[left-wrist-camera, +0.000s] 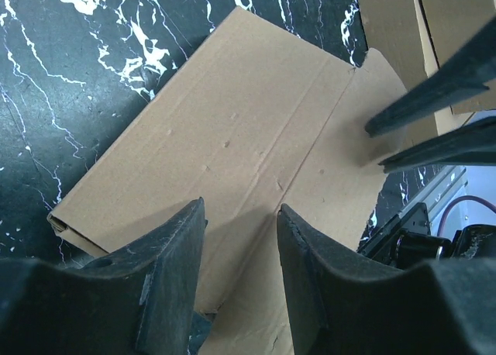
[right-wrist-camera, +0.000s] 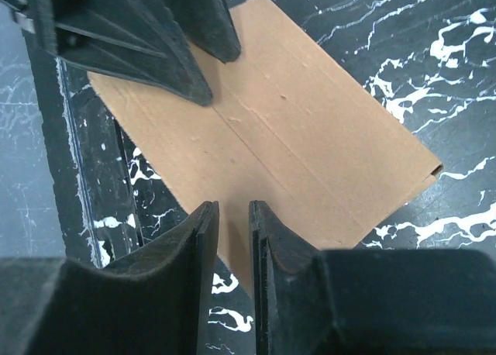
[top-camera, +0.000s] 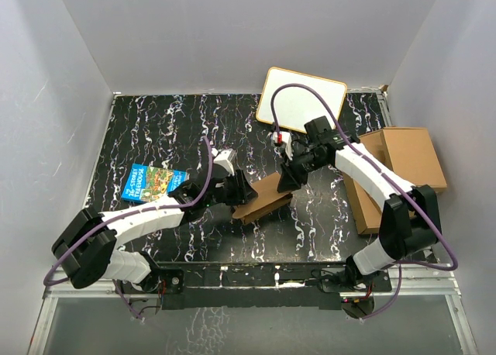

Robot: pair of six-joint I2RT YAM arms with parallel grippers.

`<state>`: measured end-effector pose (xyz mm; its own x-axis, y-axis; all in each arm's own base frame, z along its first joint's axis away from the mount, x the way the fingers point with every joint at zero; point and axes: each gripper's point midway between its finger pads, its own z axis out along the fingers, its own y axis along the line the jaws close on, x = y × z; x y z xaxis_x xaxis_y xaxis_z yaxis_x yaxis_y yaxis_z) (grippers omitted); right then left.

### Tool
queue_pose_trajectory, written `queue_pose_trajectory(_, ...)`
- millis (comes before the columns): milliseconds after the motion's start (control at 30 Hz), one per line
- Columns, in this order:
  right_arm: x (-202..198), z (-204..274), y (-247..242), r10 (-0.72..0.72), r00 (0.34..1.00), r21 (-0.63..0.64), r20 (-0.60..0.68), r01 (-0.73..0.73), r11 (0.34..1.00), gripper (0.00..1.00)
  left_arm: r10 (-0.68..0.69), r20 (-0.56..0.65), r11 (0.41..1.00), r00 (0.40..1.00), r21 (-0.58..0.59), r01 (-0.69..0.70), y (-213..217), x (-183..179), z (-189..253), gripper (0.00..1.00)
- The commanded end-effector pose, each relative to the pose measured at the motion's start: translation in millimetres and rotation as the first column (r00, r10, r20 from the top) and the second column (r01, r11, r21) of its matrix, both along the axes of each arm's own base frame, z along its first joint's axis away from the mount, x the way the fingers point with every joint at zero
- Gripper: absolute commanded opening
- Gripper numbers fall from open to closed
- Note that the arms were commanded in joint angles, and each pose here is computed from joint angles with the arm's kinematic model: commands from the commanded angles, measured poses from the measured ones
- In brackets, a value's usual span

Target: Fold the paper box

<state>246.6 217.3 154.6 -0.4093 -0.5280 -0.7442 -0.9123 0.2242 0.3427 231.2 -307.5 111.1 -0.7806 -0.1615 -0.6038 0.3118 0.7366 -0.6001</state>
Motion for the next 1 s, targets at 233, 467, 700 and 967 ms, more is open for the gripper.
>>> queue_pose_trajectory(233,26,4,7,-0.038,0.998,0.013,0.045,0.038,0.999,0.3,0.037,-0.033,0.999,0.999,0.02,-0.036,16,-7,7,0.42)
queue_pose_trajectory(467,29,7,12,-0.032,0.999,0.033,0.018,0.032,0.999,0.31,0.165,-0.019,0.986,0.986,0.019,-0.165,60,-22,28,0.42)
queue_pose_trajectory(700,29,20,15,-0.034,0.999,0.1,-0.034,0.037,0.994,0.37,0.222,-0.2,0.94,0.954,-0.215,-0.264,78,-61,-3,0.44)
queue_pose_trajectory(967,58,37,-13,-0.179,0.971,0.176,-0.158,0.206,0.962,0.55,0.303,-0.323,0.78,0.896,-0.457,-0.428,77,-50,19,0.56)
